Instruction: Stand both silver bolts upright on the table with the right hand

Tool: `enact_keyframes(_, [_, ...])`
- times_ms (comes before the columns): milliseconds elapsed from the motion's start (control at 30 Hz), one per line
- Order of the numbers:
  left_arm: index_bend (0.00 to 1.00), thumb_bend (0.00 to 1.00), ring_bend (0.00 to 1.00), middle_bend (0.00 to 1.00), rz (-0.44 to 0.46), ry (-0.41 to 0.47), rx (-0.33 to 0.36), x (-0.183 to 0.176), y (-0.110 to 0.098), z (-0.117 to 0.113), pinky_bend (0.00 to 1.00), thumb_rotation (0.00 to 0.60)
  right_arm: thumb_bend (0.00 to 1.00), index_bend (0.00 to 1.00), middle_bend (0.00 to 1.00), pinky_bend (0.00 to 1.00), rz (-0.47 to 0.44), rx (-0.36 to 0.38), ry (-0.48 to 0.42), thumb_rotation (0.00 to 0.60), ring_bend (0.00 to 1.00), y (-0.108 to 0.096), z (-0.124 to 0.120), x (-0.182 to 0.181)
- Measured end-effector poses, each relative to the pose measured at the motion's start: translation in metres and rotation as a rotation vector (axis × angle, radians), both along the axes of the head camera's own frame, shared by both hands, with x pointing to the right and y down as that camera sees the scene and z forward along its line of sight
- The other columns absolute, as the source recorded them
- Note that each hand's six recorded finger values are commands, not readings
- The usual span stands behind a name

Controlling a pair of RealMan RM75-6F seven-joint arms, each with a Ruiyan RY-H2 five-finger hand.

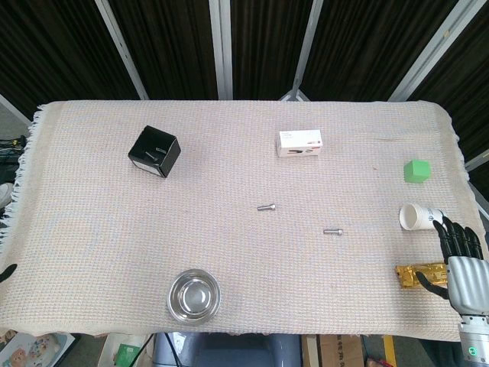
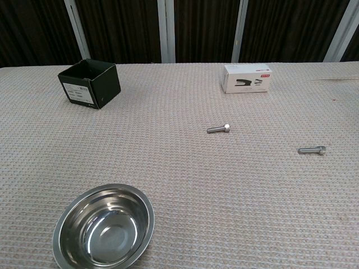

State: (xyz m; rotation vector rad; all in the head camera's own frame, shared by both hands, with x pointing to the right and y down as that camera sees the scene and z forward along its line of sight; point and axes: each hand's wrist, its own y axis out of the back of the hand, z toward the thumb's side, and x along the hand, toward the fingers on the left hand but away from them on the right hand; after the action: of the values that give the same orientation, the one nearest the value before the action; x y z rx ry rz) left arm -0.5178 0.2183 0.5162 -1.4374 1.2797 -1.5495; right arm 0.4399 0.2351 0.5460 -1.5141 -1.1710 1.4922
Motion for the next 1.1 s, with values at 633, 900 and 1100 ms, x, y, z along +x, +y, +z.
enact_keyframes(633, [0.19,0.07,0.02,0.13,-0.001,0.006,0.013,0.0,0.002,-0.004,0.03,0.6,0.18,0.09,0.0,0.0,0.013,-0.032,-0.027,0.6,0.0,0.005,0.005,-0.003])
enact_keyframes(900, [0.19,0.07,0.02,0.13,0.002,0.006,0.011,0.001,0.003,-0.005,0.03,0.6,0.18,0.14,0.0,0.0,0.012,-0.054,-0.039,0.6,0.0,0.008,0.011,-0.007])
enact_keyframes(1100, [0.19,0.07,0.02,0.13,-0.003,0.008,0.009,0.0,0.003,-0.004,0.03,0.6,0.18,0.2,0.0,0.0,0.011,-0.071,-0.066,0.6,0.0,0.009,0.018,-0.015])
